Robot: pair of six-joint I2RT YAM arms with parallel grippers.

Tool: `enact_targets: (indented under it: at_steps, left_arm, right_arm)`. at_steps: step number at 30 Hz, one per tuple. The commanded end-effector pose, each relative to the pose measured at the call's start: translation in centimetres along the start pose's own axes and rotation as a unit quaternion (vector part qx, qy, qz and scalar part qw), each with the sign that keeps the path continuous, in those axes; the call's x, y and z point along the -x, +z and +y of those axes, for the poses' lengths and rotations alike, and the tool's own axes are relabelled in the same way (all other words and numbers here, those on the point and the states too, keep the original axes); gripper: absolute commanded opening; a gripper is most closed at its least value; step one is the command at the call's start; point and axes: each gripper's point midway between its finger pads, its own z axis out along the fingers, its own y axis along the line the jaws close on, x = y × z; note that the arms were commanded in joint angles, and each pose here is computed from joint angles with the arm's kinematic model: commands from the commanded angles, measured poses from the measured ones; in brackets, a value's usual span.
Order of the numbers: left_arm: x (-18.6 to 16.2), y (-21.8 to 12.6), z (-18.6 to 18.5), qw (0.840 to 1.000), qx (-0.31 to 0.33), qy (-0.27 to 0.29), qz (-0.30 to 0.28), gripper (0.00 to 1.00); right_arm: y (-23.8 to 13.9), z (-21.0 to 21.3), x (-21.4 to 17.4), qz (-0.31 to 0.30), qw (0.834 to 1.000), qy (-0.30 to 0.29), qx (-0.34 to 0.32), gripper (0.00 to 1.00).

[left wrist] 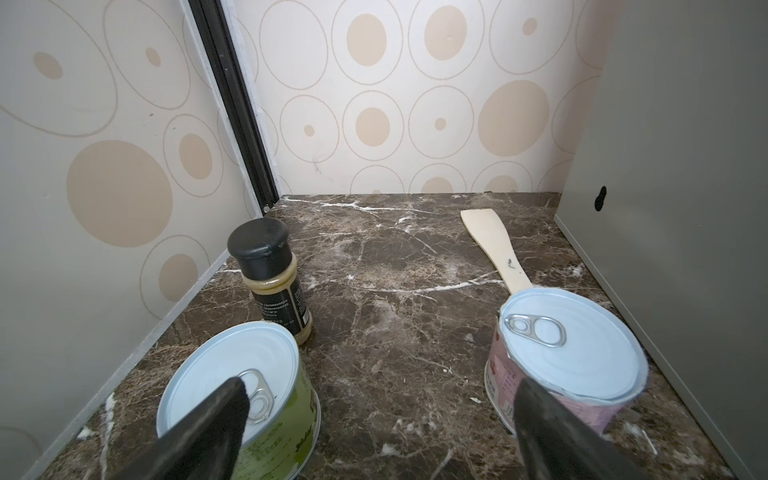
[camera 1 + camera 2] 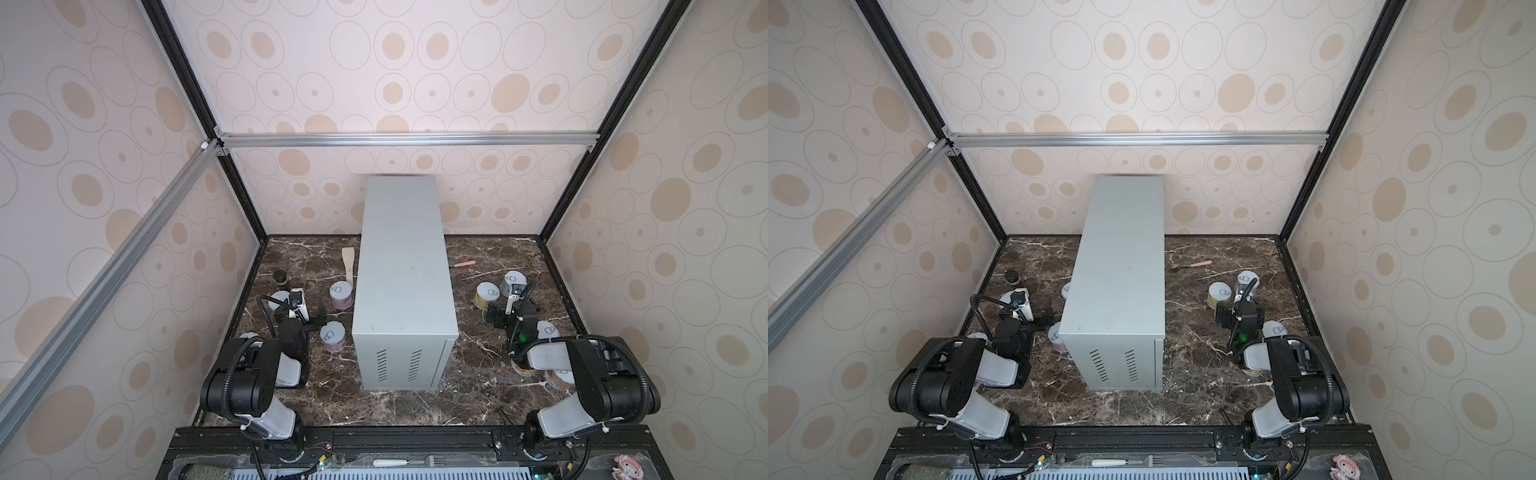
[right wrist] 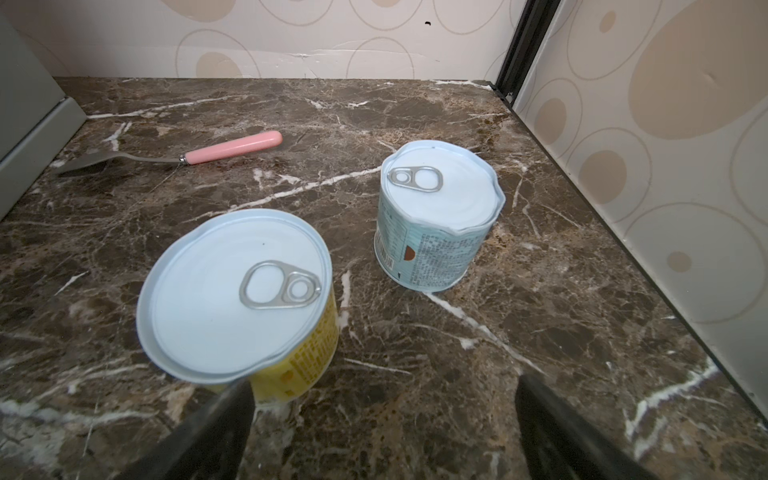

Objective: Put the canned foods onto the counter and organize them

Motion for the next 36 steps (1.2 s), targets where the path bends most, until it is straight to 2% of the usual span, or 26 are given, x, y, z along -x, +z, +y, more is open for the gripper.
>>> enact_targets:
  at_steps: [1, 31, 34, 36]
  left_arm:
    - [1.2, 0.6, 0.2, 1.0, 0.008, 0.007, -0.019, 0.99]
    - [1.2, 0.6, 0.2, 1.0, 0.008, 0.006, -0.02, 0.99]
    - [1.7, 0.6, 1.7, 0.999, 0.051, -0.009, -0.016, 0.99]
    - [2.1, 0.9, 2.2, 0.998, 0.068, -0.013, -0.005, 0.99]
  right_arm:
    - [0.4, -0.2, 1.6, -0.023, 1.0, 0.003, -0.006, 1.0]
    - [0.4, -0.2, 1.5, -0.022, 1.0, 0.003, -0.006, 1.0]
    - [0.1, -0.5, 2.5, -0.038, 0.999, 0.006, -0.018, 0.98]
    - [0.0, -0.8, 3.2, -0.012, 1.0, 0.001, -0.029, 0.96]
